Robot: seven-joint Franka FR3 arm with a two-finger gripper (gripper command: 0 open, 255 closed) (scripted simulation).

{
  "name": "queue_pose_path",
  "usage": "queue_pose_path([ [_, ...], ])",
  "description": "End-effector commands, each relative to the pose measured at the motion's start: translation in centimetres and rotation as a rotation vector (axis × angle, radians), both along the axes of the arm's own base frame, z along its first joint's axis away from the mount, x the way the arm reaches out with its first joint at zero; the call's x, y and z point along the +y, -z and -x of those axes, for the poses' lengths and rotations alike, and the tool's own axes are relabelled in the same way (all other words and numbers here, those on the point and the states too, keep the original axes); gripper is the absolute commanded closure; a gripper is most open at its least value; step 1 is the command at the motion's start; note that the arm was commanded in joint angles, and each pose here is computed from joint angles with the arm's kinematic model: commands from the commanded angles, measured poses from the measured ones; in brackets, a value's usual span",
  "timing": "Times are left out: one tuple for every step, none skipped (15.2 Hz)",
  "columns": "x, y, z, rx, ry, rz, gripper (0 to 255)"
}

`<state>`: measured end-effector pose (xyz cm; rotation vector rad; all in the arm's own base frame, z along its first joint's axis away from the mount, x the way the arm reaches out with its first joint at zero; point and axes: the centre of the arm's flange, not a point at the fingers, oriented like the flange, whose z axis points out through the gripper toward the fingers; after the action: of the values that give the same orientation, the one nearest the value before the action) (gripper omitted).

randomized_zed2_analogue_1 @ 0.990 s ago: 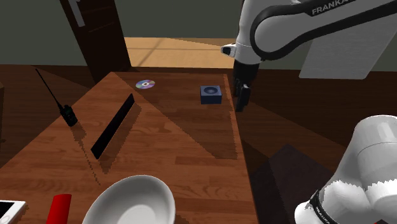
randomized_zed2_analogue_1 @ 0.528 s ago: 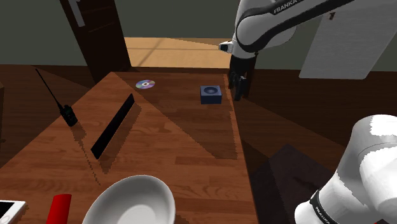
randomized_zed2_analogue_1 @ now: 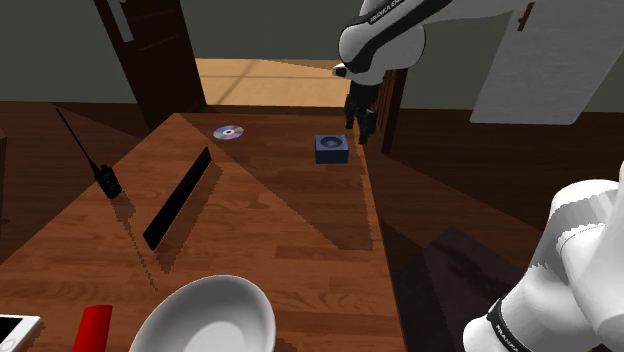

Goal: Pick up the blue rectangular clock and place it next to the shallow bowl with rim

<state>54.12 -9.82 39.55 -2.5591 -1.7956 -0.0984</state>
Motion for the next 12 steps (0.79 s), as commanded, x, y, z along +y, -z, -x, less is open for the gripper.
queue_pose_path([
  [-0.9,0.9,-2.5,-0.004,-0.054,-0.001,0],
  [-1.4,1.1,-3.7,-0.006,-0.077,-0.001,0],
  [-1.8,1.4,-4.9,-0.007,-0.101,-0.001,0],
  [-1.9,1.4,-5.2,-0.007,-0.107,-0.001,0],
  [-1.9,2.0,-5.3,-0.007,-0.107,-0.001,0],
  [-1.8,2.5,-5.3,-0.007,-0.107,-0.001,0],
  [-1.8,3.0,-5.3,-0.007,-0.107,-0.001,0],
  [-1.8,3.5,-5.3,-0.007,-0.107,-0.001,0],
  [-1.8,4.1,-5.4,-0.007,-0.107,-0.001,0],
  [-1.7,4.6,-5.4,-0.007,-0.107,-0.001,0],
  [-1.7,5.4,-5.4,-0.007,-0.107,-0.001,0],
  [-1.7,5.4,-5.4,-0.007,-0.107,-0.001,0],
])
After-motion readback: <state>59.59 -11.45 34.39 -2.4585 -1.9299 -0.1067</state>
